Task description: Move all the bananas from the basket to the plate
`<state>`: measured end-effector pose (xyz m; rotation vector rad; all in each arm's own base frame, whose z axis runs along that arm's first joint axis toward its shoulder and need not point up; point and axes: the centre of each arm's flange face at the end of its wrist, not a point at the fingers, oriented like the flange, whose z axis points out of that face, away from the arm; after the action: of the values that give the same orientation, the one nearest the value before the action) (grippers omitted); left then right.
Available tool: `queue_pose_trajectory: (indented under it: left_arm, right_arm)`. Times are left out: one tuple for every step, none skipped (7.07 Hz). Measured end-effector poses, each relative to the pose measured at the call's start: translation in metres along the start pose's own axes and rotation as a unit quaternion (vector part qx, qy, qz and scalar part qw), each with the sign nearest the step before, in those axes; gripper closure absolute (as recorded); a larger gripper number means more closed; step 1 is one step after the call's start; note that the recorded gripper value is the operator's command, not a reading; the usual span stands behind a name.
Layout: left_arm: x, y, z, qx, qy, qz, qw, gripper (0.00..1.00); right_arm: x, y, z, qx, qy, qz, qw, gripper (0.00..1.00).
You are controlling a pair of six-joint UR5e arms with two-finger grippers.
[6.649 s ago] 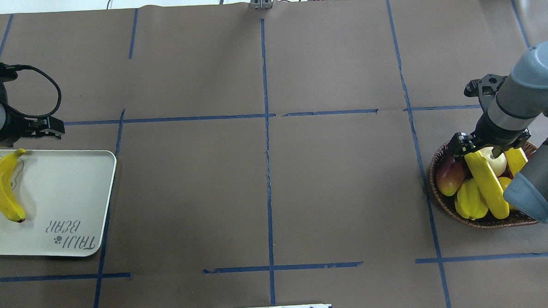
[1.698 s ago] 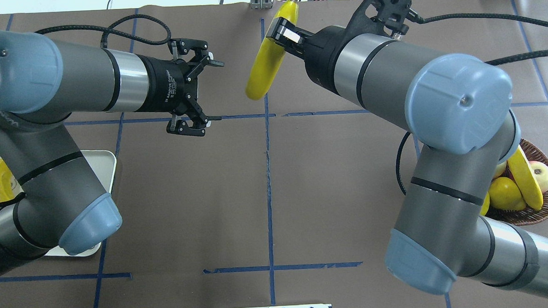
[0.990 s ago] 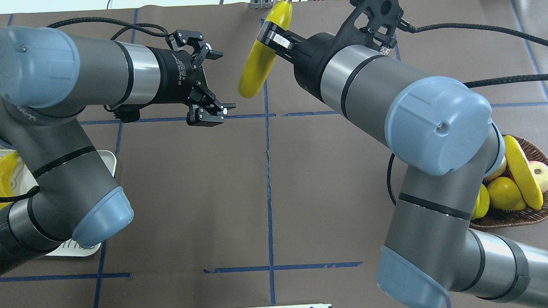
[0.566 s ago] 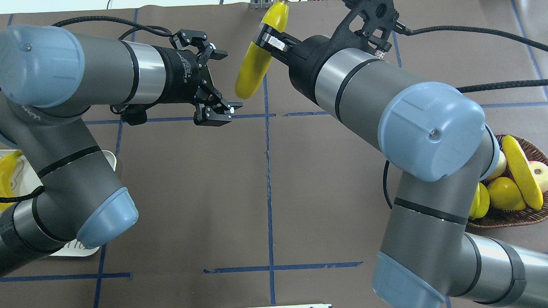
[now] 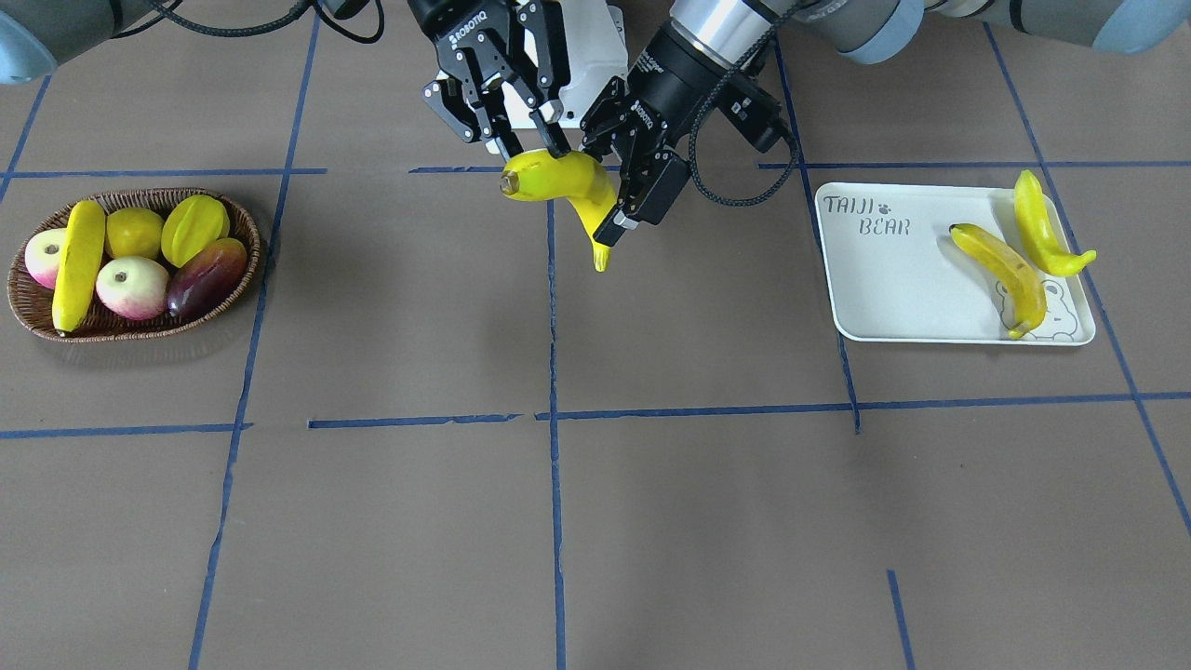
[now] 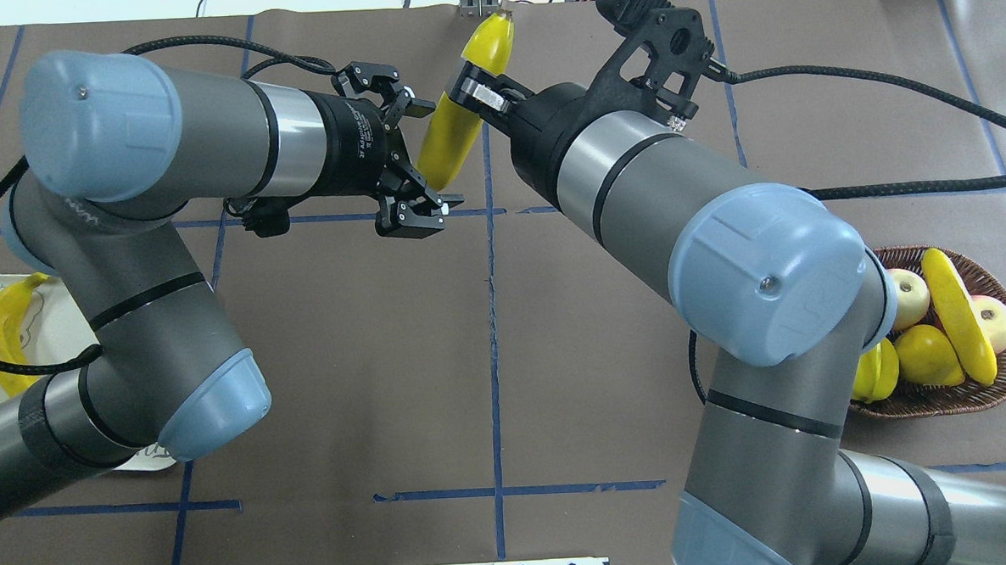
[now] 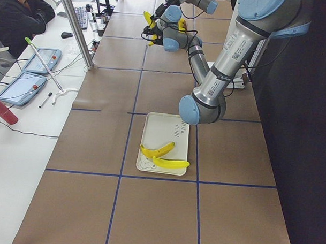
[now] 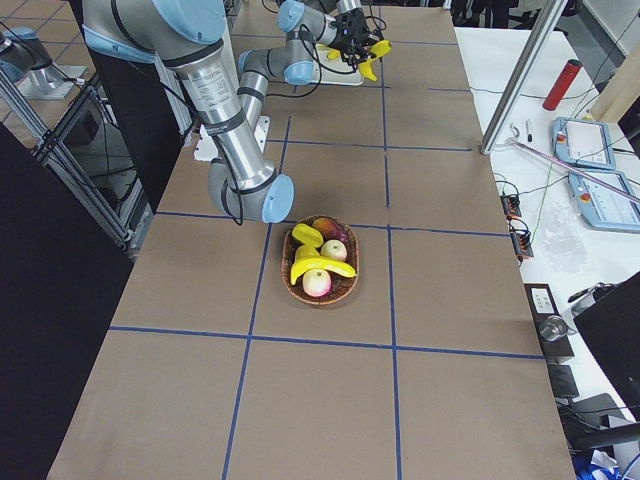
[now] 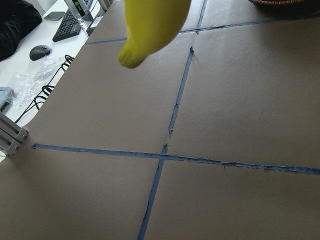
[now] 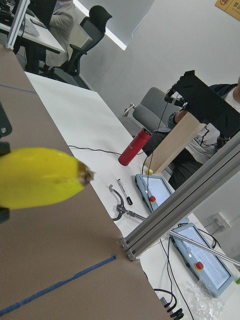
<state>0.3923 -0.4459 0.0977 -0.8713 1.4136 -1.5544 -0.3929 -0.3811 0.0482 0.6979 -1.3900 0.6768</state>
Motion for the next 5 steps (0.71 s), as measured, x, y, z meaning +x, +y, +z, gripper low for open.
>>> queue_pose_trajectory:
  left_arm:
    - [-0.0003, -0.0005, -0.0010, -0.006, 0.000, 0.002, 1.0000, 1.00]
    - [0.0001, -0.0019, -0.0030, -0.015, 0.001, 0.005, 0.9999, 1.00]
    - [0.0008, -0.0020, -0.0056, -0.026, 0.002, 0.005, 0.9996, 1.00]
    - [0.0017, -0.0012, -0.0077, -0.033, 0.004, 0.000, 0.9994, 1.00]
    - [0.0019, 0.0007, -0.0098, -0.039, 0.004, -0.008, 0.9992, 1.00]
  right_arm:
    - [-0.0003, 0.0015, -0.0005, 0.000, 0.000, 0.000, 1.0000, 1.00]
    - [-0.0008, 0.0014, -0.0012, 0.001, -0.001, -0.001, 1.0000, 0.84]
    - [-0.0014, 0.0008, -0.0023, 0.001, -0.003, -0.001, 1.0000, 0.01]
    - [-0.0013, 0.0014, -0.0029, 0.000, -0.004, -0.002, 1.0000, 0.00]
    - [-0.0010, 0.0019, -0.0035, -0.001, -0.005, -0.003, 1.0000, 0.00]
